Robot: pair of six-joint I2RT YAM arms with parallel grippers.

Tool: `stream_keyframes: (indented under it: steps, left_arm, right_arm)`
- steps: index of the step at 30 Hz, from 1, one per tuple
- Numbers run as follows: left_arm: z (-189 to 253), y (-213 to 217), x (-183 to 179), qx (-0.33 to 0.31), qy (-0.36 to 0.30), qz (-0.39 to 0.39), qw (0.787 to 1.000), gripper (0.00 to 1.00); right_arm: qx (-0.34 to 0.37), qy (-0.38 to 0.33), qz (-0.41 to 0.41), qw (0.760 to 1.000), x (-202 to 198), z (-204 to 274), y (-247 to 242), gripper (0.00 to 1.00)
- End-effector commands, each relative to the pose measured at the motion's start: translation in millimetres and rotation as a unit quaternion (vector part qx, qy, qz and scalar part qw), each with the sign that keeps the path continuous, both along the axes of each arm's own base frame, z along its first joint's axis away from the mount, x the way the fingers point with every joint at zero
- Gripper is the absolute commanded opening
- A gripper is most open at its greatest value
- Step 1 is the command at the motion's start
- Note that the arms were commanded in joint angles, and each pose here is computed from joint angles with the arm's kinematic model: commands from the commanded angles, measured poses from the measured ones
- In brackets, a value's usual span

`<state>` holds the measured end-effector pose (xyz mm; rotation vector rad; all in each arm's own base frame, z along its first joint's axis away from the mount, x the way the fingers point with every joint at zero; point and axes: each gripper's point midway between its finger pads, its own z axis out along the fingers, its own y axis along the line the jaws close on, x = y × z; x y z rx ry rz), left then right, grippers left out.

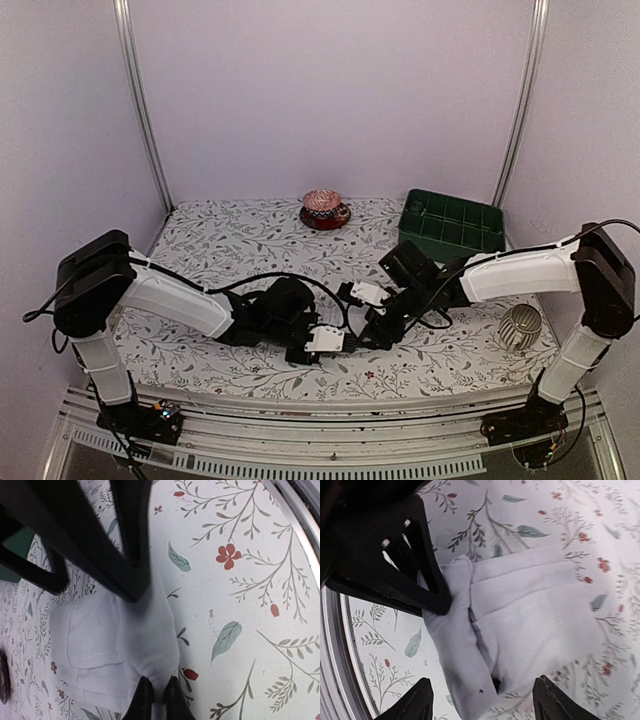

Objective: Roll the underwear
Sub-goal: Roll the underwear at the center of the board.

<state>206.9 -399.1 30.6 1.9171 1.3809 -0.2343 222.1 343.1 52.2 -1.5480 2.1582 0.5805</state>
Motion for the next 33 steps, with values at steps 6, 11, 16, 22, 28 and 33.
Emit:
stream_keyframes:
  steps: [6, 11, 16, 22, 28, 33]
  left_arm:
    - [-30, 22, -19, 0.065, 0.240, 0.007, 0.969, 0.00]
    - [-40, 25, -14, 0.083, 0.308, 0.024, 0.947, 0.00]
    - [-47, 26, -6, 0.091, 0.356, 0.039, 0.929, 0.00]
    - [-50, 27, 3, 0.084, 0.423, 0.051, 0.901, 0.00]
    - [-54, 30, 9, 0.078, 0.473, 0.062, 0.875, 0.00]
    - [-59, 31, 8, 0.080, 0.499, 0.068, 0.860, 0.00]
  right_arm:
    - [0.084, -0.320, -0.176, 0.927, 55, 127, -37, 0.86]
    - [0.131, -0.417, -0.200, 0.877, 37, 176, -51, 0.87]
    - [0.177, -0.461, -0.153, 0.856, 4, 196, -45, 0.88]
    - [0.206, -0.467, -0.028, 0.860, -41, 185, -11, 0.87]
    - [0.149, -0.468, 0.045, 0.870, -53, 146, 14, 0.86]
    - [0.092, -0.444, 0.082, 0.888, -51, 103, 27, 0.82]
